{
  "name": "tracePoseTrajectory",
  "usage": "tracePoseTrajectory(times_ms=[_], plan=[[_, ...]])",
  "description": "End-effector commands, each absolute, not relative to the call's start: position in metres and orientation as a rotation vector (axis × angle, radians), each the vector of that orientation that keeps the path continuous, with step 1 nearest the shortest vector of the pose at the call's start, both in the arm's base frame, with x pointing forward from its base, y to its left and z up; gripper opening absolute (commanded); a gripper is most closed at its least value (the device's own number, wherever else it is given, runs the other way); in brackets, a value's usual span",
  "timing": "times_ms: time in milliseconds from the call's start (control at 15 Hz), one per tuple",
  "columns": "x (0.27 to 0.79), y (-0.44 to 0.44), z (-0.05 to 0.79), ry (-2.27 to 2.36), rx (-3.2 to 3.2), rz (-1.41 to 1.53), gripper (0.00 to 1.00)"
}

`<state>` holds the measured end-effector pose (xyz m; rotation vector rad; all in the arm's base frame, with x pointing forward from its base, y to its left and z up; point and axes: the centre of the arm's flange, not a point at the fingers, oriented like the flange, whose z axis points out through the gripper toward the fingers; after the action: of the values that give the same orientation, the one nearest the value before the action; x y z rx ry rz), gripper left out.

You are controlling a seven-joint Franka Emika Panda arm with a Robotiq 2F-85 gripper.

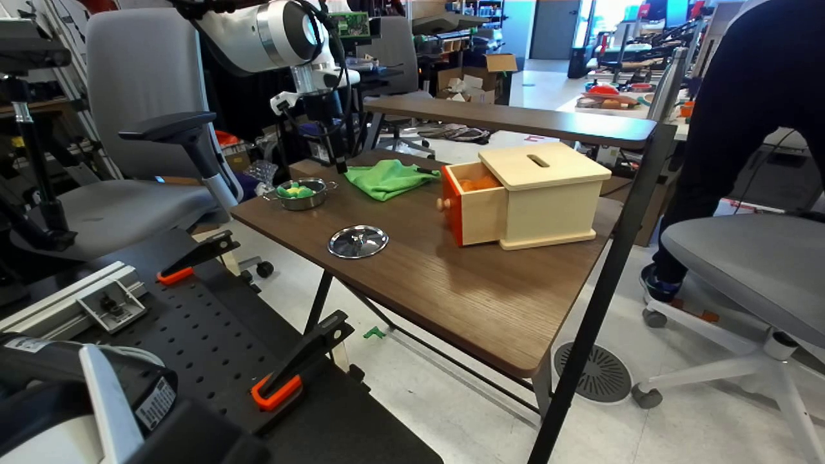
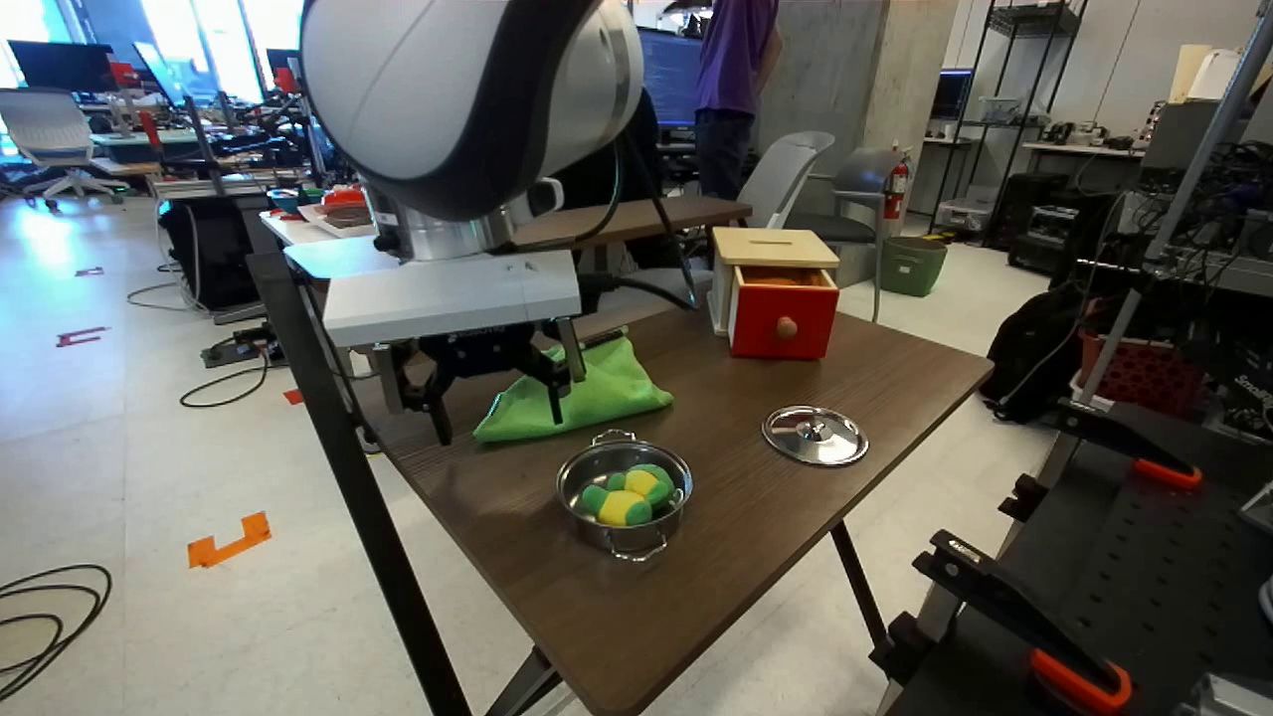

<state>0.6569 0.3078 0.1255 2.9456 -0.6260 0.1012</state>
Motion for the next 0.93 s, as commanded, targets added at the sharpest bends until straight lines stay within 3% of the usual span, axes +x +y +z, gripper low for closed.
tracePoseTrajectory(times_ms=[0,867], plan=[[0.674,0.323,0.119,-0.605,2.942,0.079,1.00],[0.701,0.320,0.121,-0.636,2.893,0.093,0.97]])
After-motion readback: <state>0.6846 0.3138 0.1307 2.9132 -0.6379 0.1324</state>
